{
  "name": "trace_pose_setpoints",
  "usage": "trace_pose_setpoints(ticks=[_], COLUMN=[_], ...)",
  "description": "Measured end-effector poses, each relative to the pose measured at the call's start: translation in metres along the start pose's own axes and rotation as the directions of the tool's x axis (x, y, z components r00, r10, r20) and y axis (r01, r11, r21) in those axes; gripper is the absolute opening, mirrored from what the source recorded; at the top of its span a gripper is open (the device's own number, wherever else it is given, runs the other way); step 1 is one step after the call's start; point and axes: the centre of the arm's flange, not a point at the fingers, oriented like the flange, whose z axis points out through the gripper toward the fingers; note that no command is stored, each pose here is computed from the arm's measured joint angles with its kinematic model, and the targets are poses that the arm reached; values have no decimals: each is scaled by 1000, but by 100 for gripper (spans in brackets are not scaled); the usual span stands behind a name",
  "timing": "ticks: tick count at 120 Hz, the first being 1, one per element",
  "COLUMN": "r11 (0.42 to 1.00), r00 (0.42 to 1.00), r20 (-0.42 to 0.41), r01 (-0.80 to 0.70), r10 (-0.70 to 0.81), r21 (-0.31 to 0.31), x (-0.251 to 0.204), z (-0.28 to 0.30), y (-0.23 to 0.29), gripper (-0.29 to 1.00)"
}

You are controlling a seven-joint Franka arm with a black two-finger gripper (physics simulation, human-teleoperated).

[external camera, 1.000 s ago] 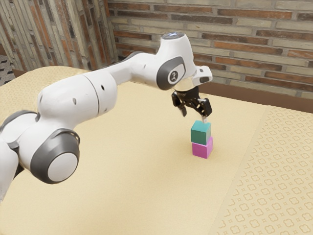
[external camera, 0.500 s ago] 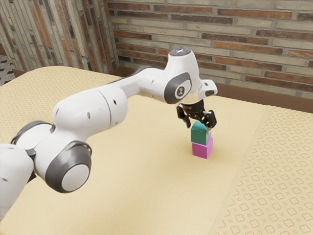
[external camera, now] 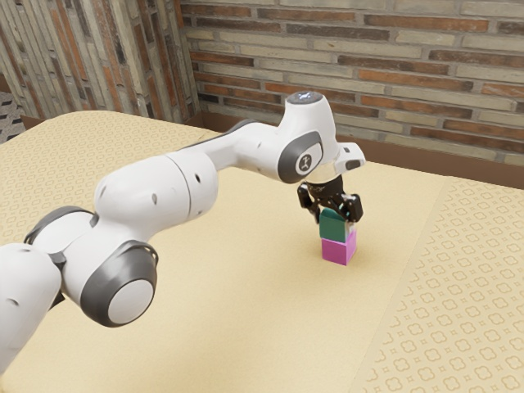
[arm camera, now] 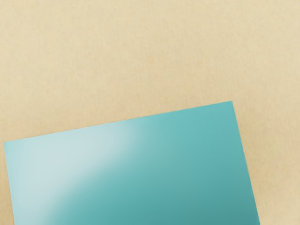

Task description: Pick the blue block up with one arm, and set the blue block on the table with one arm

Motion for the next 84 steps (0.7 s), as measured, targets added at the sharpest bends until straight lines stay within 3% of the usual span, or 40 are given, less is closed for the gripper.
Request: trace_pose_setpoints(ticks=[35,54,84], r11=[1000,998,994], r00=[1000,998,996], r20=[-26,-43,-3], r01=[8,51,86], r10=[-8,-50,-86], r21=[3,32,71], x=[3,9,8], z=[-27,-58,-47], y=[0,-38,-73], gripper=[35,34,34])
